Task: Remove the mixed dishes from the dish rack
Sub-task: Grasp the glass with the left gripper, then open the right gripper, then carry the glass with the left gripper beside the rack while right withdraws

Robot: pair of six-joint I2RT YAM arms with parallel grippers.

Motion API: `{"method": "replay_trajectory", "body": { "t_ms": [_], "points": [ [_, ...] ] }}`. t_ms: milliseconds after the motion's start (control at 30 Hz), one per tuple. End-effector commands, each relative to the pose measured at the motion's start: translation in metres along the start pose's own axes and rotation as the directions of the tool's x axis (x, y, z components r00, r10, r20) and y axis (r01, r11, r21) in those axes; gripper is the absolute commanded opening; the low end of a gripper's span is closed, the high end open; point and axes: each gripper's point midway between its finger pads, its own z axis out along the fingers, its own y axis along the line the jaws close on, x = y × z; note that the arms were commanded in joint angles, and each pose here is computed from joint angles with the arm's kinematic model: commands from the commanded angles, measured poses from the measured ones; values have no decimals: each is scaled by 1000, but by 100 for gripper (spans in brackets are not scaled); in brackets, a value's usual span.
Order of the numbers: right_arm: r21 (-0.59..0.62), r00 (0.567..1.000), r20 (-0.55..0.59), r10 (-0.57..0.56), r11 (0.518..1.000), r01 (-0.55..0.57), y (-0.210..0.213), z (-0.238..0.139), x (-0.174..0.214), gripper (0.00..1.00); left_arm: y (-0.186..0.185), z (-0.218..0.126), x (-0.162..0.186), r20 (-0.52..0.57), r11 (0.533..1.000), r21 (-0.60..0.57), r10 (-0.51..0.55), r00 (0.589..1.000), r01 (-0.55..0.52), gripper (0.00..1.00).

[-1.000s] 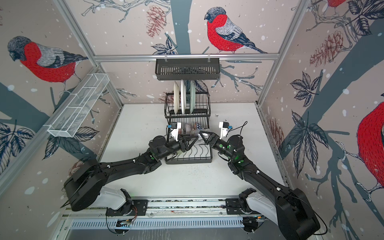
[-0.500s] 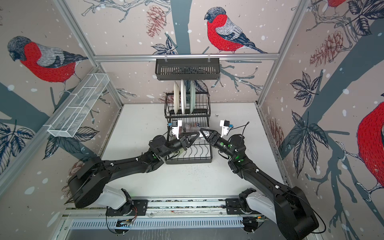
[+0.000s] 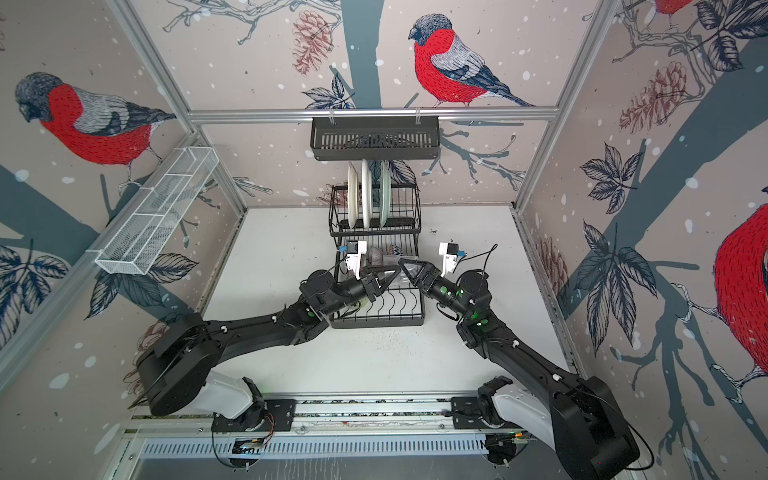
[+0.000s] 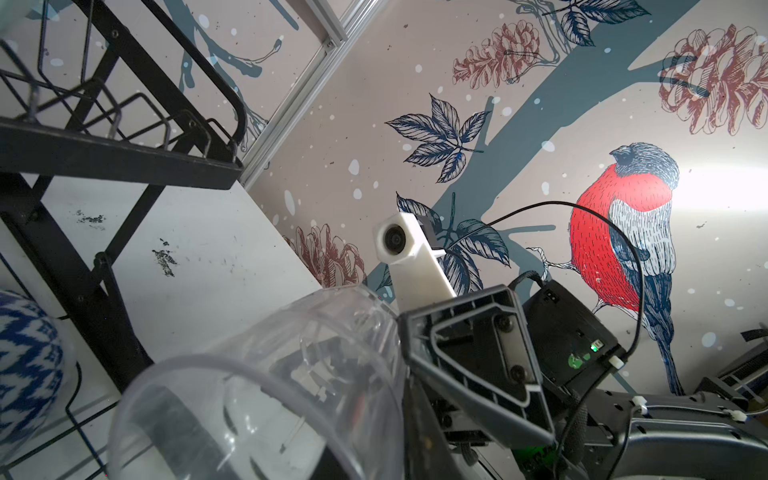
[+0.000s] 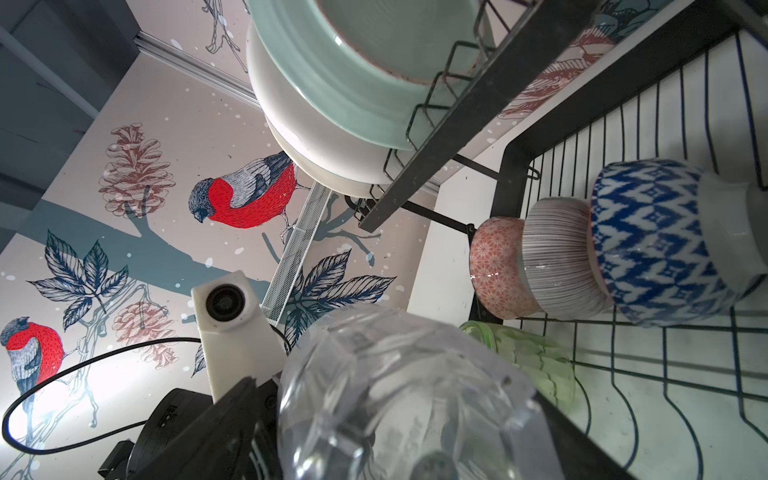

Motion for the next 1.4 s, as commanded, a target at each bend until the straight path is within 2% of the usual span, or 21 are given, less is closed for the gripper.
{"method": "replay_trajectory", "body": {
  "t_ms": [0, 300, 467, 567, 733, 833, 1000, 1100, 1200, 1367],
  "points": [
    [-35, 998, 18, -54, 998, 55, 11, -3, -4, 98, 16, 0, 2, -4, 997, -78, 30, 1000, -30, 0],
    [4, 995, 59, -81, 997, 81, 6, -17, -16, 99, 28, -9, 0, -17, 982, -181, 55, 998, -58, 0],
    [86, 988, 75, -137, 988, 131, -4, -24, -19, 100, 44, -20, 3, -63, 950, -296, 87, 994, -102, 0],
    [143, 982, 76, -172, 977, 160, -12, -29, -19, 99, 56, -32, 2, -87, 912, -387, 111, 990, -136, 0],
    [278, 968, 77, -238, 938, 209, -26, -42, -24, 99, 84, -70, -13, -111, 766, -616, 151, 982, -187, 0],
    [348, 956, 88, -281, 907, 235, -30, -52, -31, 100, 93, -93, -20, -132, 674, -707, 169, 977, -212, 0],
    [406, 931, 108, -350, 870, 280, -32, -65, -36, 100, 110, -138, -39, -142, 488, -845, 193, 971, -221, 0],
    [435, 919, 98, -381, 847, 305, -35, -69, -38, 99, 123, -161, -56, -138, 396, -897, 176, 975, -198, 0],
    [465, 910, 82, -407, 823, 326, -40, -71, -39, 99, 135, -178, -71, -122, 333, -927, 164, 979, -172, 0],
    [504, 896, 60, -440, 788, 353, -45, -76, -41, 99, 155, -199, -96, -143, 190, -965, 185, 972, -178, 0]
  ]
}}
